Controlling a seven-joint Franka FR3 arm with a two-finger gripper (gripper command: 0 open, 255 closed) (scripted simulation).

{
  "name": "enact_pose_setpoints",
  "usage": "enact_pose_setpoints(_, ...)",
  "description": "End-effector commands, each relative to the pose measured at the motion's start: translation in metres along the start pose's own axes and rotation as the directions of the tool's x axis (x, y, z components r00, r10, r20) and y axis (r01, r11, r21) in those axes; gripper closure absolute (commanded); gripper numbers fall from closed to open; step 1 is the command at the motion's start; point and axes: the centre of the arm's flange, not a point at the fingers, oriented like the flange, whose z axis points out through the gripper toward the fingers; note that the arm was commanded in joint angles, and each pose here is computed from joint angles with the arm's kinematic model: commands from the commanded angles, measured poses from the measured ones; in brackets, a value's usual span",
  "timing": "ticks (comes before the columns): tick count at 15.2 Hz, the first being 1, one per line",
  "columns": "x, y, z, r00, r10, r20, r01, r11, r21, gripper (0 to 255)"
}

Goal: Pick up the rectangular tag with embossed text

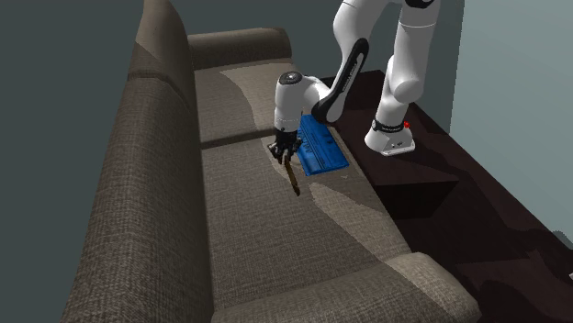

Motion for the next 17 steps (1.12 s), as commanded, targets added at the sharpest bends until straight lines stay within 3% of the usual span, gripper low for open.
enact_pose_setpoints(1, 0.0, 0.0, 0.0, 1.0, 0.0, 0.0, 0.0, 1.0, 0.0, 255)
enact_pose_setpoints(8, 0.0, 0.0, 0.0, 1.0, 0.0, 0.0, 0.0, 1.0, 0.0, 255)
enact_pose_setpoints(17, -0.001, -0.004, -0.047, 1.0, 0.0, 0.0, 0.0, 1.0, 0.0, 255)
